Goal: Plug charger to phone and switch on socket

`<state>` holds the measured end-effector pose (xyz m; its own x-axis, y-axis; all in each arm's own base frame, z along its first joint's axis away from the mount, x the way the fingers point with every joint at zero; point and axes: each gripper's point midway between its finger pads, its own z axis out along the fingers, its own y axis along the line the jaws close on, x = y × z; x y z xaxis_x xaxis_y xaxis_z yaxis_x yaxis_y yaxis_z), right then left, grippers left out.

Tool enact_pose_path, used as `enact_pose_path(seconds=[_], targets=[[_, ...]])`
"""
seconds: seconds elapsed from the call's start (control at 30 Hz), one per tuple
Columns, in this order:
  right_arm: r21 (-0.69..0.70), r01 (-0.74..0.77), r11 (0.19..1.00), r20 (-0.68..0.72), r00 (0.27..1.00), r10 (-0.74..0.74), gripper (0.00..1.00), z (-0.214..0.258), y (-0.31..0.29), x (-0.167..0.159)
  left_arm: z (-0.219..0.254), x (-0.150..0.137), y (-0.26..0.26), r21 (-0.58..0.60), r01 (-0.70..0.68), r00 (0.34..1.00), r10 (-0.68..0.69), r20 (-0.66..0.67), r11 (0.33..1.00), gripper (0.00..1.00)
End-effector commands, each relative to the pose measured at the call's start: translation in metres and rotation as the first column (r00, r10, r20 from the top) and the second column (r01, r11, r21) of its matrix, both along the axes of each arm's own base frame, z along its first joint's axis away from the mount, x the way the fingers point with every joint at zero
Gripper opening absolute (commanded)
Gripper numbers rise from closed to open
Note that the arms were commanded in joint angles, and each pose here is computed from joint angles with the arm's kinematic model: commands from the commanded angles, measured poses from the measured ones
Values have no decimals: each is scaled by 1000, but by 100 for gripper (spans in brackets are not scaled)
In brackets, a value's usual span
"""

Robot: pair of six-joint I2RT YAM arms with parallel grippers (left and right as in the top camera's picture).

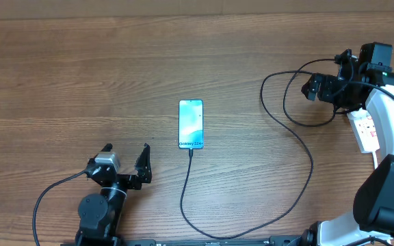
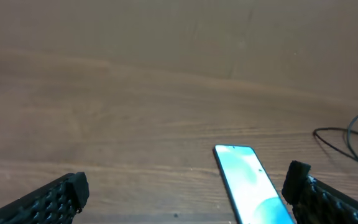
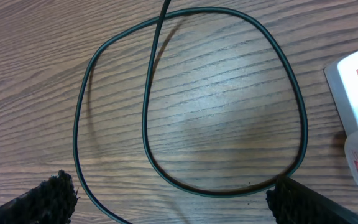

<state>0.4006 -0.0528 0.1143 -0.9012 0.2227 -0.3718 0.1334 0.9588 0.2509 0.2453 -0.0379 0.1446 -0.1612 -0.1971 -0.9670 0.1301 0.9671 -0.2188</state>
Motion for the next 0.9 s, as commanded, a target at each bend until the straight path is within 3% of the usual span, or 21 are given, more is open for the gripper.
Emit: enact_pose_path(seconds=[0.0,0.37,0.87], targets=[[-2,-6,1000,19,1000,6,100,6,2,1,6,-1,2,125,-3,999,-3,51,992,100],[-2,-6,1000,19,1000,6,100,6,2,1,11,-1,7,363,-20,995,-18,101,932,100],[-2,-6,1000,19,1000,6,100,6,2,1,11,-1,11,315,-43,995,13,98,948,99]])
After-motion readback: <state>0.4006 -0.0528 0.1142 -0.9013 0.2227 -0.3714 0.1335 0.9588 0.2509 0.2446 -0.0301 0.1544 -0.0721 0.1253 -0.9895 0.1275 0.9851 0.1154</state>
